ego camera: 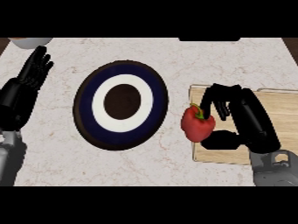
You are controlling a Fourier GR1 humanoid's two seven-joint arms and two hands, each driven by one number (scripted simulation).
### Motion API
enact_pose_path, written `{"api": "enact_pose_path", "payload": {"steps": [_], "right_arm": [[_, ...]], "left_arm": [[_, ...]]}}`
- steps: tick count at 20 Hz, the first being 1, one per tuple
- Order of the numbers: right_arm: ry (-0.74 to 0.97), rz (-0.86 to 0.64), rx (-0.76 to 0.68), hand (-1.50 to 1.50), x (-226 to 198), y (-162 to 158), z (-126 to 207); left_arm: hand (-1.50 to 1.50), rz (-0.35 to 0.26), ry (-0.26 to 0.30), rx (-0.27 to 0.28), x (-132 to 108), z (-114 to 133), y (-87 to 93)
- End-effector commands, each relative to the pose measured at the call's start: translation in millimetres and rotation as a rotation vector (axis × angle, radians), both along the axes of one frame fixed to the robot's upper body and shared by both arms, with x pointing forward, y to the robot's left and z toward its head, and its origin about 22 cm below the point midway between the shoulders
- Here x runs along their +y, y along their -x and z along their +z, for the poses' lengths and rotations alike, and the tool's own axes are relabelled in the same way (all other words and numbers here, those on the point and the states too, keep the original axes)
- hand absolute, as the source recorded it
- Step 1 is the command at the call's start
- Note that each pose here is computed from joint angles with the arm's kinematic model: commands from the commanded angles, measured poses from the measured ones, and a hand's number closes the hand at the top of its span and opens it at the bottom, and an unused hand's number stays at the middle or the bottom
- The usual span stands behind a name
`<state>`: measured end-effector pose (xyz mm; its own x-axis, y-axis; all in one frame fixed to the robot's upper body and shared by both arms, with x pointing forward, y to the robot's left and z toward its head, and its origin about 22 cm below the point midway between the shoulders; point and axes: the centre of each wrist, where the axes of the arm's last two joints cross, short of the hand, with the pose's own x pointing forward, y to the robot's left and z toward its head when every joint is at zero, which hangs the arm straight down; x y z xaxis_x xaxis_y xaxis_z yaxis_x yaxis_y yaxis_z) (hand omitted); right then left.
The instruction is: Pick the bell pepper from the tray and place it in the plate
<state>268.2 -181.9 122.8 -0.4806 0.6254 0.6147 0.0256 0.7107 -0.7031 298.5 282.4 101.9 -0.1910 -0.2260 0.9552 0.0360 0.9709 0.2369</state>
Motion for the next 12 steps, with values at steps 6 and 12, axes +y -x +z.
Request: {"api": "enact_pose_path", "payload": {"steps": [6,12], "right_arm": [[-0.028,0.076,0.084,1.5,118.8,-18.8,18.7],[0.016,0.018,0.114,1.5,149.1,-59.4,-9.5]], "left_arm": [[0.0,-0.015,0.011,0.009,-7.0,-1.6,3.9],[0.0,-0.013,-0.014,-0.007,-3.4,16.0,9.3]]}}
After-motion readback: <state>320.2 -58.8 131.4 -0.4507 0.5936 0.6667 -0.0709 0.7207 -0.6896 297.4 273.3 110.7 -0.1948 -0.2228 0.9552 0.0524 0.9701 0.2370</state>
